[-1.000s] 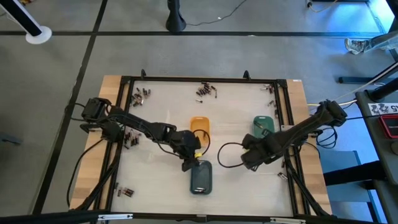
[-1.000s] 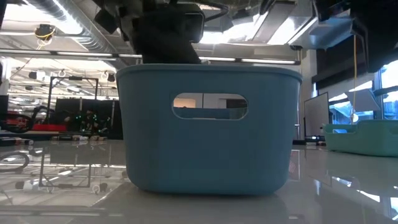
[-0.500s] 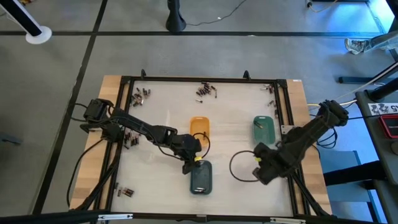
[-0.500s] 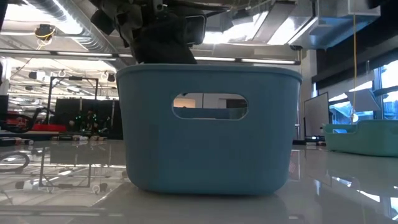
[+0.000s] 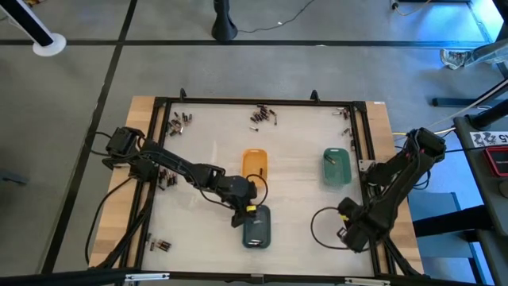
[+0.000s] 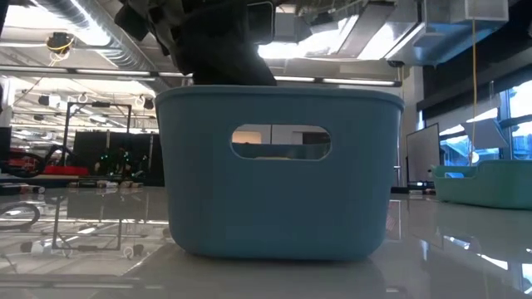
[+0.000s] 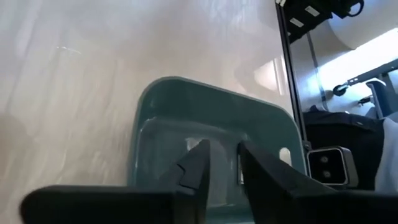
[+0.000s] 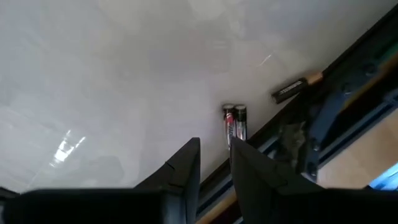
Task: Sort batteries
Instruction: Put the silver battery into the blue bin
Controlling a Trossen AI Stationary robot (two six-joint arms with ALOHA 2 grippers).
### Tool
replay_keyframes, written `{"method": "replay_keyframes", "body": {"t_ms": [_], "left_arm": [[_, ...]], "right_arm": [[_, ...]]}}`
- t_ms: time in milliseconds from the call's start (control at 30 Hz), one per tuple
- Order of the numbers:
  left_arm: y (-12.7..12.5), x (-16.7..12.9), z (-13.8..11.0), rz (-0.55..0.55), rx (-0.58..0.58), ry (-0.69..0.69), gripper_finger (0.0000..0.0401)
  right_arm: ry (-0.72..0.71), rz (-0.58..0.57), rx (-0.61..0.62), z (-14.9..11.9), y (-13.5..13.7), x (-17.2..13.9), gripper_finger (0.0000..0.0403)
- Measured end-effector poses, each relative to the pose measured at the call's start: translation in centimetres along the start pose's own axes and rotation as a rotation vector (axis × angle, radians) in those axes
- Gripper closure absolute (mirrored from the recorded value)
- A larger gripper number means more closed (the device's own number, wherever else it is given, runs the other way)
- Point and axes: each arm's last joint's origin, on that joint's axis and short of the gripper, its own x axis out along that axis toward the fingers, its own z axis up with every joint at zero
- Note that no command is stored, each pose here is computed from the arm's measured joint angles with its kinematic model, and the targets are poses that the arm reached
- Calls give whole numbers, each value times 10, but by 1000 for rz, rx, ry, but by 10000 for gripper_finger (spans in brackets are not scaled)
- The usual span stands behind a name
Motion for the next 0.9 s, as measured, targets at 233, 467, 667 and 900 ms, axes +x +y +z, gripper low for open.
{"method": "replay_keyframes", "body": {"t_ms": [233, 467, 667, 900], "left_arm": [[0, -3, 2, 1, 25, -9, 243], [-7, -23, 13, -1, 51, -71, 233], [-8, -41, 21, 34, 67, -118, 241], [-8, -55, 25, 70, 70, -135, 241]], "right_arm": [[-3, -4, 2, 0, -1, 5, 313], [25, -4, -29, -3, -1, 5, 313], [106, -18, -20, -4, -3, 15, 313], [179, 10, 26, 1, -8, 47, 313]]}}
